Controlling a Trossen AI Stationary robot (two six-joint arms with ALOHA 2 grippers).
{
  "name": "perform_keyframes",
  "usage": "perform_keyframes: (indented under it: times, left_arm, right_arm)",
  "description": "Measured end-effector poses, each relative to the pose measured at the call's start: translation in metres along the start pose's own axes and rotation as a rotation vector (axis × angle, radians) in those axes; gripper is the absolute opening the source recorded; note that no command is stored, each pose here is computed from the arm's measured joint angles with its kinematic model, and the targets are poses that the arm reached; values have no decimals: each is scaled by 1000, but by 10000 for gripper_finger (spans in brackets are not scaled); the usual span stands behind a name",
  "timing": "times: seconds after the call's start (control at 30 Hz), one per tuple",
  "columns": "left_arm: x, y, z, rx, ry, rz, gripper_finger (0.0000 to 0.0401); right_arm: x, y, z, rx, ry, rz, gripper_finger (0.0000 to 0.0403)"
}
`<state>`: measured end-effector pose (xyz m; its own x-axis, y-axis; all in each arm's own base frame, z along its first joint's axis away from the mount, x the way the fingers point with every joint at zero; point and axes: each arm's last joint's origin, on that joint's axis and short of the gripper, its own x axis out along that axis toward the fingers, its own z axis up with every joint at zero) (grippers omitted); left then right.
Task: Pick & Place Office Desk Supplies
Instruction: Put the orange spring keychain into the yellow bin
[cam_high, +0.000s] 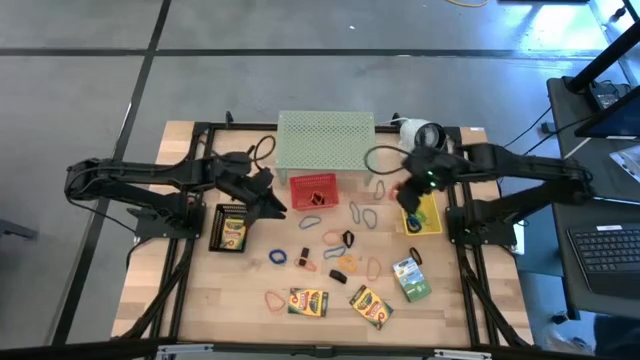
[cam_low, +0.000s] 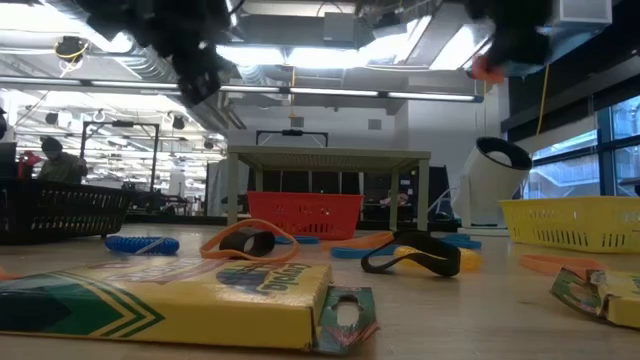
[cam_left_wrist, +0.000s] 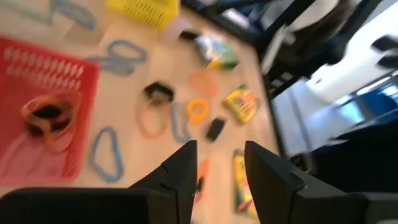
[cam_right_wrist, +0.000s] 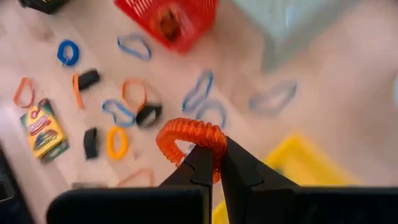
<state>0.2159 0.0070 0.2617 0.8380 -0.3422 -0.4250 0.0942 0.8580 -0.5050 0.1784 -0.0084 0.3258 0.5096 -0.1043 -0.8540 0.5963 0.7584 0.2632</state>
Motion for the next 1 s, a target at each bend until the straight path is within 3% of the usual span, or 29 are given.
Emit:
perform_keyframes:
  times: [0.27,0.63,1.0]
  left_arm:
    - [7,-4,-15,101,122,57,125]
    - [38,-2,-38,108,323,51,125]
    - [54,-8,-41,142,321,-11,125]
  right_arm:
    - [32,-29,-45,240,140,-51,11]
    - [80,-44,-74,295,363,-193,11]
    - [94,-45,-77,288,429,-244,20]
